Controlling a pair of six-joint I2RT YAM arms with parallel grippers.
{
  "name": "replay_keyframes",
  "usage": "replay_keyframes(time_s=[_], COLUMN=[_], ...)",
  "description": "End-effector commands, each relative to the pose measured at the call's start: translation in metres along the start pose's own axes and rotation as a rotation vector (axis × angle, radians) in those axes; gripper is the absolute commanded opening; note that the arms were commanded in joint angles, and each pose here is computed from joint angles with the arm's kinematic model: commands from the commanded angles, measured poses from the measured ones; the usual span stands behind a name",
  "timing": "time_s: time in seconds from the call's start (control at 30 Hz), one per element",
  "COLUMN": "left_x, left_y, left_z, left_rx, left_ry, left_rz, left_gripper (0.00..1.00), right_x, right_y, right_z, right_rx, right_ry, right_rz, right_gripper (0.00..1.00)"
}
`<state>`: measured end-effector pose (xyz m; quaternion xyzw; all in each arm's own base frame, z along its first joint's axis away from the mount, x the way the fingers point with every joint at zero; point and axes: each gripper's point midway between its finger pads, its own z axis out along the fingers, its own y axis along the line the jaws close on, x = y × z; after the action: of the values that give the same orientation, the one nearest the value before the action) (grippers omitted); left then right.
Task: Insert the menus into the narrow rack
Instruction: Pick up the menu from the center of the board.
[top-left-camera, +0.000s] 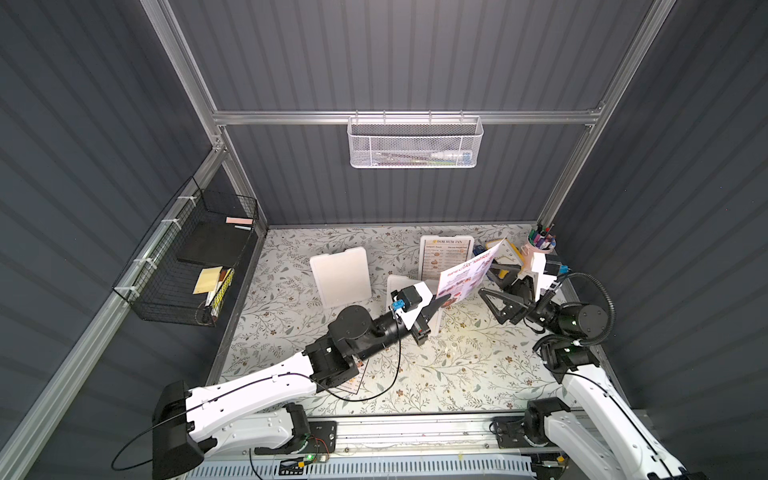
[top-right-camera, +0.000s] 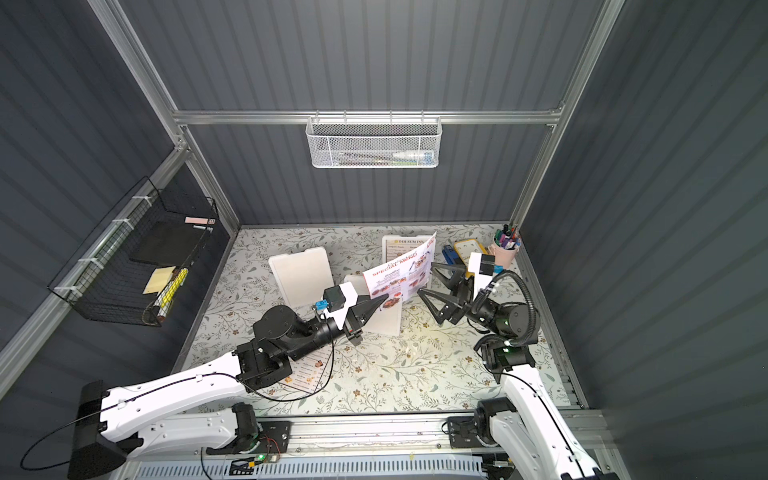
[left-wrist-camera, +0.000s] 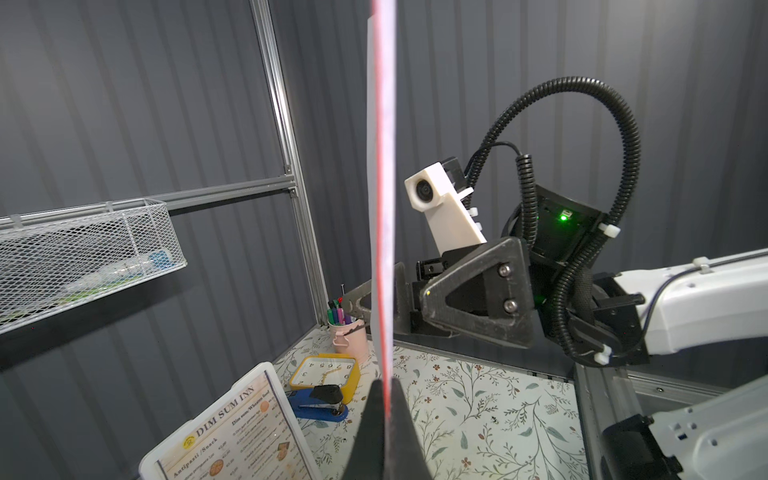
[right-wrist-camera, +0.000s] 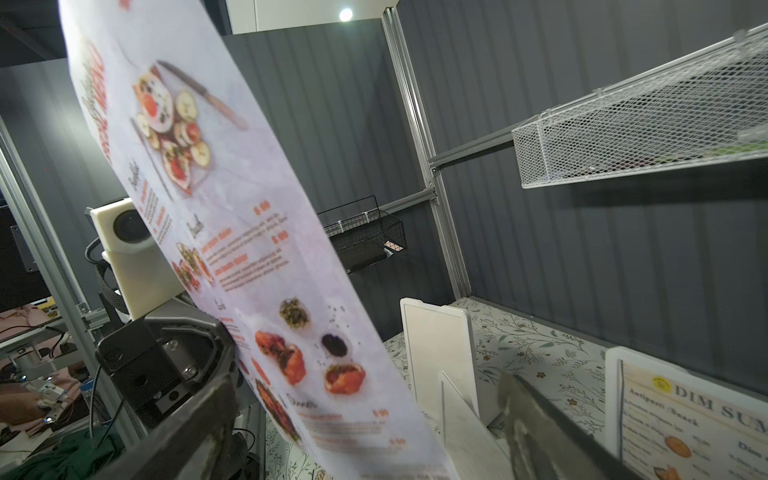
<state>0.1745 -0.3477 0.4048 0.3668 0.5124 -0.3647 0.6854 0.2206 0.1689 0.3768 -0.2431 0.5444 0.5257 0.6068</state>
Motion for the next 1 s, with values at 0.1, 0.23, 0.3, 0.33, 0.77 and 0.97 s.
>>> replay_keyframes(time_s=[0.1, 0.23, 0.3, 0.33, 0.77, 0.97], left_x=[0.011, 0.016, 0.018, 0.018, 0.023, 0.026], left_y=[0.000, 0.005, 0.008, 0.009, 0.024, 0.023], left_z=[0.009, 0.012, 0.013, 0.013, 0.013, 0.015], left_rx=[0.000, -0.028, -0.044, -0.049, -0.139, -0.136], left_ry=[0.030, 0.046, 0.052, 0.053, 0.080, 0.088], left_rz=[-0.022, -0.031, -0.034, -0.034, -0.058, -0.054], left_gripper=[0.00, 0.00, 0.00, 0.00, 0.00, 0.00], right_x=[-0.018, -0.017, -0.015, -0.014, -0.007, -0.007], right_y=[0.019, 0.024, 0.026, 0.028, 0.032, 0.031], right_z=[0.006, 0.005, 0.004, 0.004, 0.000, 0.000], right_rx=[-0.099, -0.120, -0.128, -0.132, -0.117, -0.090], right_ry=[-0.011, -0.007, -0.004, -0.004, 0.005, 0.009], right_rz=[-0.075, -0.079, -0.082, -0.086, -0.097, -0.092], right_gripper=[0.99, 0.99, 0.96, 0.93, 0.61, 0.35])
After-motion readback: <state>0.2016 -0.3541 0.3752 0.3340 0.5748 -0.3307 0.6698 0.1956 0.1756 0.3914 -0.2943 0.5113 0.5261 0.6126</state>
